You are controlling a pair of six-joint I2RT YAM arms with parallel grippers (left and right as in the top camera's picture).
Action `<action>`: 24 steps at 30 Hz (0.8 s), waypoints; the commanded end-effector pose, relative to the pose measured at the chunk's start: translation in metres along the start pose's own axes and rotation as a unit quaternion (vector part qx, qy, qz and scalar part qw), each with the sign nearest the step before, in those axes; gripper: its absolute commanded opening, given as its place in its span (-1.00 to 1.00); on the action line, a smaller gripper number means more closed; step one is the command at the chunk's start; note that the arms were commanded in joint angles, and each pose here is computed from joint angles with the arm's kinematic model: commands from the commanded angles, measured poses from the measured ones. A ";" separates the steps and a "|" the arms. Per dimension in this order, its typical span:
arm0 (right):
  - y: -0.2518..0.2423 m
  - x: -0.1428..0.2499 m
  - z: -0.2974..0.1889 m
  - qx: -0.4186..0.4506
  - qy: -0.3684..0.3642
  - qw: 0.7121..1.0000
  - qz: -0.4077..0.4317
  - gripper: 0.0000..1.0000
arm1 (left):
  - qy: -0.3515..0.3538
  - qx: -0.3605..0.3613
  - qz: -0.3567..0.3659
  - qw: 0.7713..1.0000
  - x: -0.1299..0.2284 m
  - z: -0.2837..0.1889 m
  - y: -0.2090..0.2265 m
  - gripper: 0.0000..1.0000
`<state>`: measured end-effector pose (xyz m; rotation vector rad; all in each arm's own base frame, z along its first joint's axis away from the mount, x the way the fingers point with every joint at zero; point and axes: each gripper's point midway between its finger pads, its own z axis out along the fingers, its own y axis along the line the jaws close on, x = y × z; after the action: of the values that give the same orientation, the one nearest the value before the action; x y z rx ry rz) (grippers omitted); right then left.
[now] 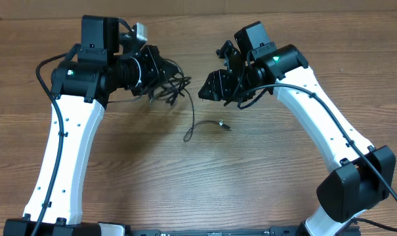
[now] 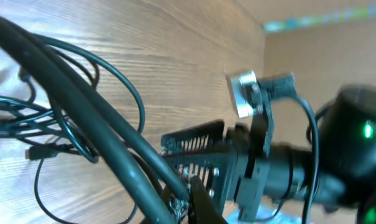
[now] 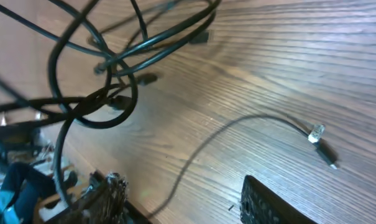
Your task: Untangle cables
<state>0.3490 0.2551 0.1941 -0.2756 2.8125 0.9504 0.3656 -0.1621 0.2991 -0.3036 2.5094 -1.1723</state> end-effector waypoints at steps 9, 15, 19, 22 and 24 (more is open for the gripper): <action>0.000 -0.017 -0.029 -0.041 -0.034 0.998 0.030 0.16 | 0.061 0.074 0.374 0.922 0.044 -0.017 -0.018 -0.92; -0.001 0.014 -0.025 -0.046 0.014 0.966 -0.253 0.23 | 0.070 0.125 0.359 0.922 0.052 -0.020 -0.033 -0.91; 0.013 0.016 -0.019 -0.100 -0.008 0.911 -0.399 0.10 | 0.095 0.210 0.280 0.932 0.063 -0.034 -0.059 -0.92; 0.009 0.021 -0.015 -0.102 -0.003 0.901 -0.421 0.27 | 0.106 0.233 0.245 0.935 0.065 -0.039 -0.065 -0.91; 0.007 0.030 -0.013 -0.111 0.010 0.891 -0.441 0.26 | 0.110 0.264 0.241 0.927 0.066 -0.047 -0.073 -0.92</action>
<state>0.3287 0.2493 0.1957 -1.3131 2.2546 0.9822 0.3035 -0.1971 0.3327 0.5528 2.2512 -1.4975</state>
